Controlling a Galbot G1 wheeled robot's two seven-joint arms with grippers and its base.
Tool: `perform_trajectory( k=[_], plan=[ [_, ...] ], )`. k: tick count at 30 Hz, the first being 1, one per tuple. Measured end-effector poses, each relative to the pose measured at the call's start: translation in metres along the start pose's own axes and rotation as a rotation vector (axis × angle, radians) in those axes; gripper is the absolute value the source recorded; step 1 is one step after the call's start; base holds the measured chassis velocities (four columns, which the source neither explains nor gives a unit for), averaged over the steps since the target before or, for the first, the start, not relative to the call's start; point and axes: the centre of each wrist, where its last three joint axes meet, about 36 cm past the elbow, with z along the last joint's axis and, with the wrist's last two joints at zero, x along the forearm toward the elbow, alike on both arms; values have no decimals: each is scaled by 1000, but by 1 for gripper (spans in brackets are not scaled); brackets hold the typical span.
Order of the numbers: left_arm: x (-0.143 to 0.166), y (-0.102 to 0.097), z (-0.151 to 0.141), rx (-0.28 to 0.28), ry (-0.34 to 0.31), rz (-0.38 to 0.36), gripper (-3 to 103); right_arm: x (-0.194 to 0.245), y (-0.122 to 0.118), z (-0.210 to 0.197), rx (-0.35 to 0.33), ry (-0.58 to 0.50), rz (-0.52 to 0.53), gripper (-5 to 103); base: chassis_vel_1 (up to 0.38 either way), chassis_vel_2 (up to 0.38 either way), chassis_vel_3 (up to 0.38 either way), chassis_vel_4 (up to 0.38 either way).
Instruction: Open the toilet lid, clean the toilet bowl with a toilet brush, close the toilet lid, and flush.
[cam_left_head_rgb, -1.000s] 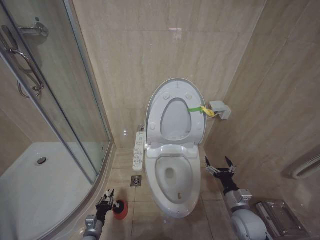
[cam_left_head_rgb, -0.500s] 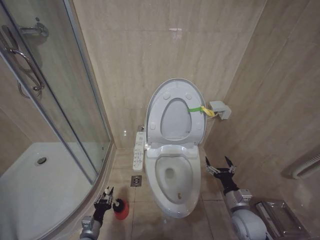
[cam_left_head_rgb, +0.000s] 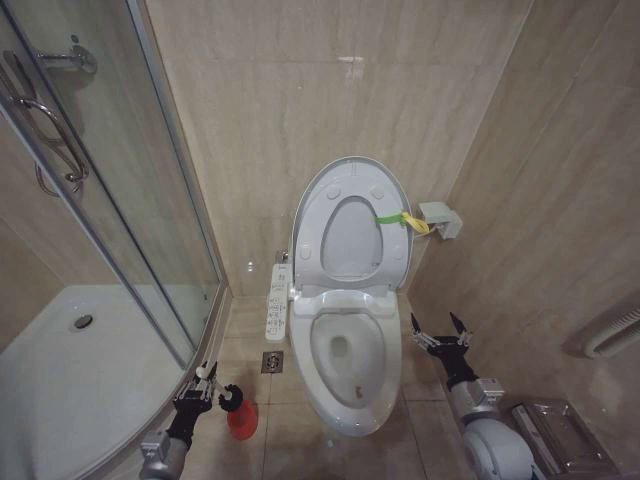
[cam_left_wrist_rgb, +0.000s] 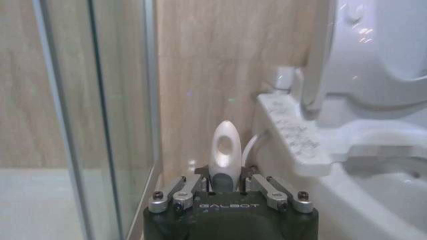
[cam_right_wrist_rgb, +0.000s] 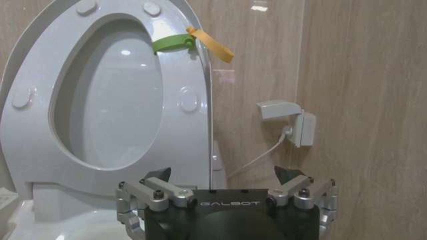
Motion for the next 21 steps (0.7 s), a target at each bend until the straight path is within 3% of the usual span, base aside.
perform_trajectory(
  k=[10, 21],
  plan=[
    [46, -14, -60, -39, -42, 36, 26, 0, 0, 0, 0, 0, 0, 100, 0, 0, 0, 0],
    [67, -29, -101, -62, -123, 93, 26, 0, 0, 0, 0, 0, 0, 100, 0, 0, 0, 0]
  ],
)
